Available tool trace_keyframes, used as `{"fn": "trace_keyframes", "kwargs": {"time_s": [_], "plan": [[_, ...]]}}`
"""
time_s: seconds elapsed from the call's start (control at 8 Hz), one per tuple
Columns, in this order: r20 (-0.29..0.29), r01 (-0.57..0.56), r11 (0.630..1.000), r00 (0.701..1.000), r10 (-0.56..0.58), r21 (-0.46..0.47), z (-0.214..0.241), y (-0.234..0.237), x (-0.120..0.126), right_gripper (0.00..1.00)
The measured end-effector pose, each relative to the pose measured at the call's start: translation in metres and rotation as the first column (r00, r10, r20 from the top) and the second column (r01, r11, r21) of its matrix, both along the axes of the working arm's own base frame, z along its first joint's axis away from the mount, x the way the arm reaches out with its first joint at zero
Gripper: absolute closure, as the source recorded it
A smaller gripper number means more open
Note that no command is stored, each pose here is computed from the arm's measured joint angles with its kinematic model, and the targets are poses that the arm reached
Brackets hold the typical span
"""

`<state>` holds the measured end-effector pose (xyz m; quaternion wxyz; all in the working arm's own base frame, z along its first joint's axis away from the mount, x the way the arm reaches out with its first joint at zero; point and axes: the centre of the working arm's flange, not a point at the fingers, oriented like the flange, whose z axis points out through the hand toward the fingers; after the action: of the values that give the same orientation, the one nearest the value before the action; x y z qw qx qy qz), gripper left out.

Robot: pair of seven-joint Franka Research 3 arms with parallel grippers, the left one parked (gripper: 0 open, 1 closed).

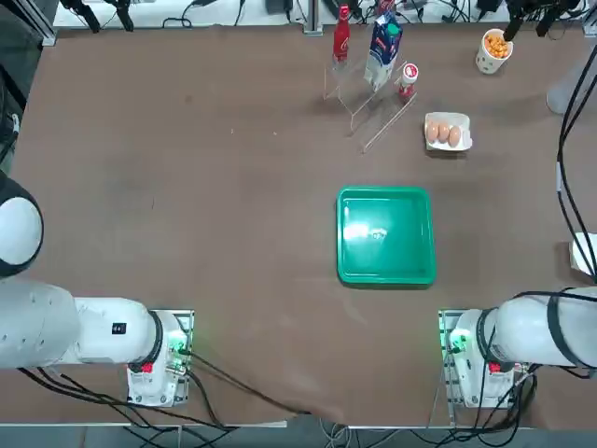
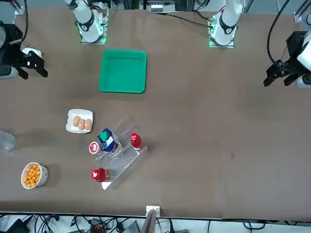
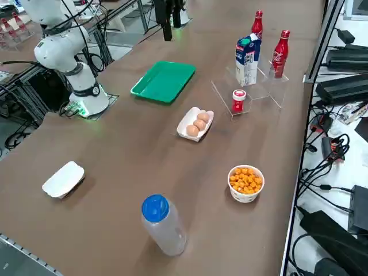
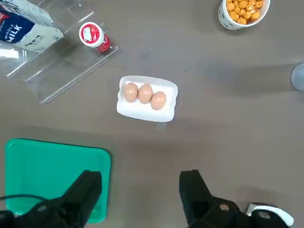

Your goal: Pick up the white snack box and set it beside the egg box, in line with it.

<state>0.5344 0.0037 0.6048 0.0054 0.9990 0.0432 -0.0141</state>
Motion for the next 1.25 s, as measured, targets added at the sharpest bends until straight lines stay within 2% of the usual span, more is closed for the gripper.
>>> {"fn": "trace_keyframes", "kwargs": {"time_s": [0.25, 0.38, 0.62, 0.88, 1.0, 1.12, 1.25], "plan": [[-0.02, 0.0, 1.0, 1.0, 0.0, 0.0, -0.002, 0.0, -0.002, 0.0], [-0.058, 0.001, 1.0, 0.998, -0.002, -0.001, -0.005, -0.001, -0.006, 0.0], [-0.193, 0.034, 0.999, 0.981, -0.035, -0.012, -0.015, -0.018, -0.022, 0.0], [-0.349, 0.144, 0.989, 0.926, -0.146, -0.031, -0.032, -0.075, -0.045, 0.0], [-0.383, 0.224, 0.974, 0.898, -0.219, -0.03, -0.047, -0.117, -0.057, 0.0], [-0.379, 0.291, 0.956, 0.881, -0.283, -0.038, -0.067, -0.158, -0.069, 0.0], [-0.336, 0.34, 0.939, 0.879, -0.339, -0.056, -0.093, -0.19, -0.083, 0.0]]}}
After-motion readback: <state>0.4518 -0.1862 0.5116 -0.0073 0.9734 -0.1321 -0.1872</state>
